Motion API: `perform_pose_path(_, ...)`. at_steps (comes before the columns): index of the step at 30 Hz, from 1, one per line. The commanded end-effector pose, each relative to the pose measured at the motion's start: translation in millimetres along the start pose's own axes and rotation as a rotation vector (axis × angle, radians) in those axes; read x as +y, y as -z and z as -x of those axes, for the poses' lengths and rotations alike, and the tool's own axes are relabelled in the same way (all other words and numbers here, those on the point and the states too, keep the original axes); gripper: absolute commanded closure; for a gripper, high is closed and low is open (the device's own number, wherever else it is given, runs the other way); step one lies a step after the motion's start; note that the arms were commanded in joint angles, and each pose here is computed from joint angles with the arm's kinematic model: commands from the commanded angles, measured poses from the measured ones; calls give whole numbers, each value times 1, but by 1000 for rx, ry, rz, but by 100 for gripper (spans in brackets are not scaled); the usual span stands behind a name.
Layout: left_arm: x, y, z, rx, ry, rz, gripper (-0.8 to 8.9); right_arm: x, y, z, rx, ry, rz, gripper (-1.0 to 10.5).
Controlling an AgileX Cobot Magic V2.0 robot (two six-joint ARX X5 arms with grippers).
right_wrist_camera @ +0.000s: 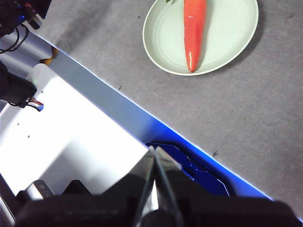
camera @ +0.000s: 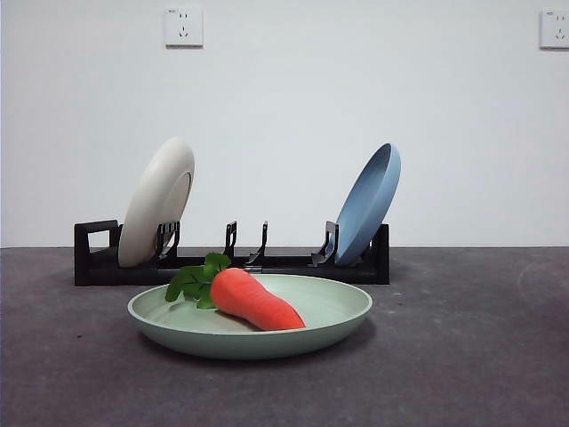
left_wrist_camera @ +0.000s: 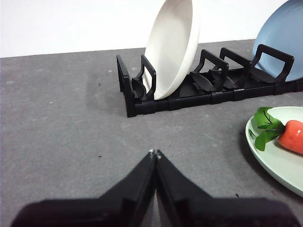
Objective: Take the green plate from the plate rack,put the plate on the table,take the carrot from the table,put the carrot in the plate
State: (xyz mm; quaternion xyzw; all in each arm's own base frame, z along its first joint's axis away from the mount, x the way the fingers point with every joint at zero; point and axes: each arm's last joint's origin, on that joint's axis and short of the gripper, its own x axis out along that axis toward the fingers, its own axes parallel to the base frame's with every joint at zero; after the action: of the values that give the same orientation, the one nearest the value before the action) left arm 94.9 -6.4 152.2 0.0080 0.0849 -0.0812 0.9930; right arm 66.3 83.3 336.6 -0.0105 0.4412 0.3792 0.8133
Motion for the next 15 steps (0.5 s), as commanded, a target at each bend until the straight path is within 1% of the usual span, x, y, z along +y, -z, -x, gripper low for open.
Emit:
perform_pose_path(1, 0, 4, -1, 14, -3, 8, 815, 0, 0, 0, -2, 1, -3, 943)
perform_pose_path(4, 0, 4, -1, 14, -3, 8, 815, 0, 0, 0, -4, 1, 4, 943)
perform_pose_path(5, 0, 4, -1, 14, -3, 8, 815, -1, 0, 2, -29, 29, 52, 943)
perform_pose_path(8, 0, 4, -1, 14, -3, 8, 815, -9, -1, 11, -126, 144, 129, 943)
perform_pose_path(10, 0, 4, -1, 14, -3, 8, 815, -15, -3, 17, -202, 191, 159, 943)
perform_pose_path(13, 0, 4, -1, 14, -3, 8, 815, -26, -3, 25, -368, 221, 145, 943)
perform_pose_path(15, 0, 4, -1, 14, -3, 8, 815, -35, 3, 27, -453, 268, 137, 943)
